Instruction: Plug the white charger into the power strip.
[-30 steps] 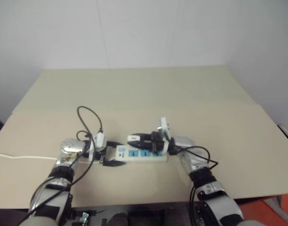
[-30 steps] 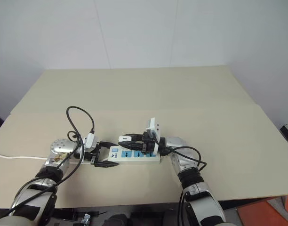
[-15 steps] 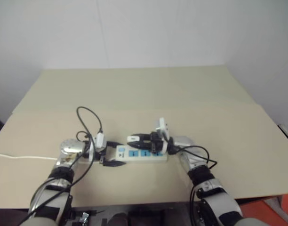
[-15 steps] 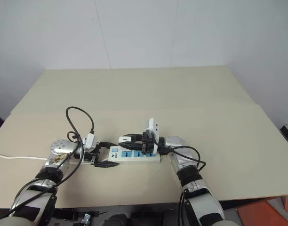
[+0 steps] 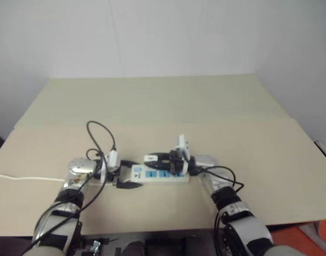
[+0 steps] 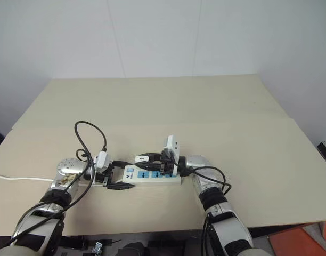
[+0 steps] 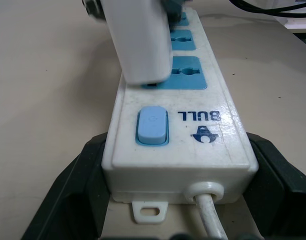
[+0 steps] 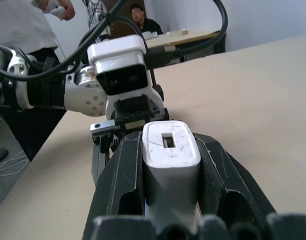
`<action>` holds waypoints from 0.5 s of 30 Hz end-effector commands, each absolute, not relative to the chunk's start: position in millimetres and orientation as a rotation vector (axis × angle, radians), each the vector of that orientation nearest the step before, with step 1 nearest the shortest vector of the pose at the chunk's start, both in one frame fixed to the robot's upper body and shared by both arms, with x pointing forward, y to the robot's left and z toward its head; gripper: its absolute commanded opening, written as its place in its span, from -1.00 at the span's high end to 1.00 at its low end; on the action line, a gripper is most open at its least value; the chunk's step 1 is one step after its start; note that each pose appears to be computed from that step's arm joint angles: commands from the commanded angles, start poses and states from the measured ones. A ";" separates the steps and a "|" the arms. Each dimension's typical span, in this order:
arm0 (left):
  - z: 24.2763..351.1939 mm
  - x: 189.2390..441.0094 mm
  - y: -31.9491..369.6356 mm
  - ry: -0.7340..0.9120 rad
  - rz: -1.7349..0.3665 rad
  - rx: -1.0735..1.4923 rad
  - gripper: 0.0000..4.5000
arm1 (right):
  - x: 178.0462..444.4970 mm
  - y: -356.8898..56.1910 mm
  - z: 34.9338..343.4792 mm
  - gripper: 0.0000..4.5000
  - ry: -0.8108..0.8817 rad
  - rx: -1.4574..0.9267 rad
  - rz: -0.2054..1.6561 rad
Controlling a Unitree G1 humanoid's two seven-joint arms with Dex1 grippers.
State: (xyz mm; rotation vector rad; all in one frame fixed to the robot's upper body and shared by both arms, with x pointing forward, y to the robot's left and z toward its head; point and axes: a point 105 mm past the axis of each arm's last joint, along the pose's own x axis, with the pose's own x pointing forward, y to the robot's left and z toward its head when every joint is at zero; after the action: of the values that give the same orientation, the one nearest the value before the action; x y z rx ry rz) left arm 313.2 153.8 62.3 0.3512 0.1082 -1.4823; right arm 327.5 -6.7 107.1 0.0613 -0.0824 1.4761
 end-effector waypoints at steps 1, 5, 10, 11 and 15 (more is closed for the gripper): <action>54.4 309.6 152.0 0.147 -1.497 0.371 -0.46 | 329.3 -10.1 106.8 0.51 -0.092 0.050 1.467; 54.5 309.8 151.9 0.146 -1.497 0.370 -0.46 | 328.1 -11.7 105.7 0.51 -0.090 0.054 1.472; 54.8 310.2 151.9 0.148 -1.497 0.370 -0.46 | 323.6 -14.9 97.8 0.51 -0.070 0.055 1.491; 54.9 310.1 152.0 0.149 -1.498 0.370 -0.46 | 322.7 -16.0 93.9 0.51 -0.060 0.040 1.496; 55.2 309.5 153.0 0.151 -1.501 0.372 -0.46 | 320.8 -22.6 79.6 0.51 -0.013 -0.025 1.516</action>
State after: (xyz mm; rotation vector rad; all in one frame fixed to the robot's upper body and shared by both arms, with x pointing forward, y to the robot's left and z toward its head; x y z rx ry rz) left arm 313.4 152.3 62.5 0.3499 0.1056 -1.4835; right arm 325.0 -10.7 103.9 0.0089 -0.1102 1.5066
